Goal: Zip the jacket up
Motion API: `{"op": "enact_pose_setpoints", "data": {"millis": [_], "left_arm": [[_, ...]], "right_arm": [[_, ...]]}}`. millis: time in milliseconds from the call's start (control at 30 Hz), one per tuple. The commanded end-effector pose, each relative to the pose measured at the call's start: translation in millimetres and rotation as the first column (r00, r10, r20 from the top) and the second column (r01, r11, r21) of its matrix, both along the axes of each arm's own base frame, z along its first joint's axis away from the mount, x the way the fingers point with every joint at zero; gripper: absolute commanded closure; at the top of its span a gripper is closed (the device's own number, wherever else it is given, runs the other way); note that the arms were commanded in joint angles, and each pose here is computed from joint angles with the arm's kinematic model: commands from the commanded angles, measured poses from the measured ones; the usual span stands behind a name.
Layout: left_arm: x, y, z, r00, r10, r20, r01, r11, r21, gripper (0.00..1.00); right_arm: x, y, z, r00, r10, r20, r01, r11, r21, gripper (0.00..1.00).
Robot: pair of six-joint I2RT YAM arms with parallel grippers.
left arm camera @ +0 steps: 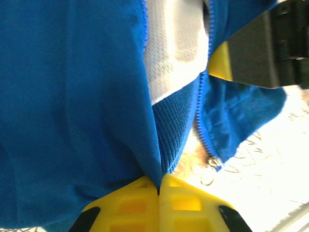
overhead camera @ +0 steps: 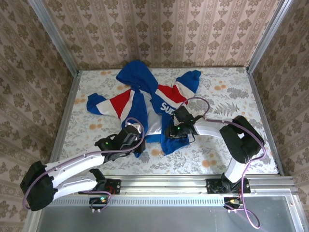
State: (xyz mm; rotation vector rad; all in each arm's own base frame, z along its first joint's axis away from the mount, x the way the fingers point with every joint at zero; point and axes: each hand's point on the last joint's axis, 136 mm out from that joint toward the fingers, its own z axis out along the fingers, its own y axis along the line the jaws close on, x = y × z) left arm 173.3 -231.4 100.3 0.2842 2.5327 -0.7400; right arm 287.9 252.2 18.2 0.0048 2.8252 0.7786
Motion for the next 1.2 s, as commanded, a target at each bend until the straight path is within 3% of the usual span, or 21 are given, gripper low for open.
{"op": "enact_pose_setpoints", "data": {"millis": [0,100,333,500,533,667,767,900,1033,1167], "left_arm": [[-11,-6,8,0.996,-0.082,-0.03,0.08,0.994,-0.08,0.94],[-10,-2,5,0.996,-0.068,-0.056,0.063,0.994,-0.088,0.87],[-6,2,-3,0.995,-0.045,-0.087,0.04,0.998,-0.058,0.81],[-6,-1,-7,0.993,-0.052,-0.105,0.047,0.998,-0.049,0.99],[-5,-2,-7,0.993,-0.049,-0.107,0.045,0.998,-0.04,0.96],[-5,-4,-4,0.996,-0.055,-0.067,0.061,0.994,0.088,0.6],[-6,-8,-2,0.996,-0.075,-0.042,0.082,0.974,0.212,0.47],[-2,-7,-5,0.997,-0.079,-0.001,0.073,0.914,0.398,0.37],[4,7,-12,0.997,-0.063,0.034,0.03,0.798,0.602,0.36],[2,14,-22,0.997,-0.07,0.025,0.031,0.697,0.717,0.36]], "right_arm": [[-25,-41,-45,0.992,-0.049,-0.117,0.024,0.978,-0.208,0.71],[-26,-41,-46,0.992,-0.049,-0.119,0.023,0.978,-0.209,0.71],[-25,-41,-44,0.992,-0.047,-0.115,0.022,0.978,-0.207,0.71],[-25,-40,-42,0.993,-0.041,-0.108,0.018,0.979,-0.201,0.72],[-25,-40,-41,0.993,-0.041,-0.107,0.018,0.98,-0.2,0.72],[-24,-40,-38,0.995,-0.037,-0.097,0.017,0.981,-0.194,0.72],[-24,-40,-37,0.995,-0.038,-0.094,0.019,0.981,-0.194,0.72],[-24,-40,-36,0.995,-0.036,-0.09,0.018,0.981,-0.192,0.72],[-26,-41,-37,0.995,-0.034,-0.094,0.015,0.982,-0.191,0.72],[-28,-42,-38,0.995,-0.029,-0.094,0.011,0.981,-0.192,0.72]]}}
